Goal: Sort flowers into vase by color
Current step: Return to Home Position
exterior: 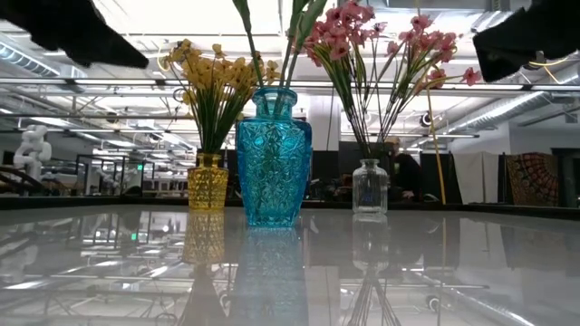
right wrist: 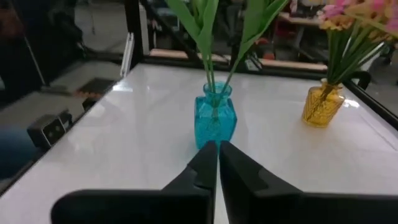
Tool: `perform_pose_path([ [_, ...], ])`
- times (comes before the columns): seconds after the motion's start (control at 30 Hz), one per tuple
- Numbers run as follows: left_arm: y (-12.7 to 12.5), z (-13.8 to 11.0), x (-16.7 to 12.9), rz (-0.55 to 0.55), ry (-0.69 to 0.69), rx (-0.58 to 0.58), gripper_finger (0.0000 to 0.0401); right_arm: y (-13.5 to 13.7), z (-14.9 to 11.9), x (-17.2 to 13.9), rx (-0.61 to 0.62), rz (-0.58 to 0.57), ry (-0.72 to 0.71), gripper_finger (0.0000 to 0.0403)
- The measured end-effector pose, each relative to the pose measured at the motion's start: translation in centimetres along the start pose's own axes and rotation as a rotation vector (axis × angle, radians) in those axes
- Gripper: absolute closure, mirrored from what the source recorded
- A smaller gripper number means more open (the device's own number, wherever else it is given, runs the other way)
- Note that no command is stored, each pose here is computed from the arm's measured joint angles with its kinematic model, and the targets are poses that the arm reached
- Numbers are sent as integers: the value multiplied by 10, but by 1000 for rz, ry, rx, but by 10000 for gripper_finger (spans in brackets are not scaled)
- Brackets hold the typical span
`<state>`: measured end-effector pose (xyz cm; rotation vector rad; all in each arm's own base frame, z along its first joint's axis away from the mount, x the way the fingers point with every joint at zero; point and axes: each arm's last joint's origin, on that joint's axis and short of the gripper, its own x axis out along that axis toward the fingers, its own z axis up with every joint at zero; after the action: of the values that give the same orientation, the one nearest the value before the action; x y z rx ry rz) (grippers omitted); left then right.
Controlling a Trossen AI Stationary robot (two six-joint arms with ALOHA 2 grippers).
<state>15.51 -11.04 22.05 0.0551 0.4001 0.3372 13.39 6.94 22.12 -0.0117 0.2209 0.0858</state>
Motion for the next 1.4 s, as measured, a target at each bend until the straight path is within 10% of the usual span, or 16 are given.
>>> perform_pose_path([
  [0.6, 41, -31, 34, -197, -54, -44, 398, -10, -58, -5, 58, 46, -66, 402],
  [1.4, 69, -76, 29, -382, -191, -109, 399, -11, -61, -4, 76, 63, -72, 403],
])
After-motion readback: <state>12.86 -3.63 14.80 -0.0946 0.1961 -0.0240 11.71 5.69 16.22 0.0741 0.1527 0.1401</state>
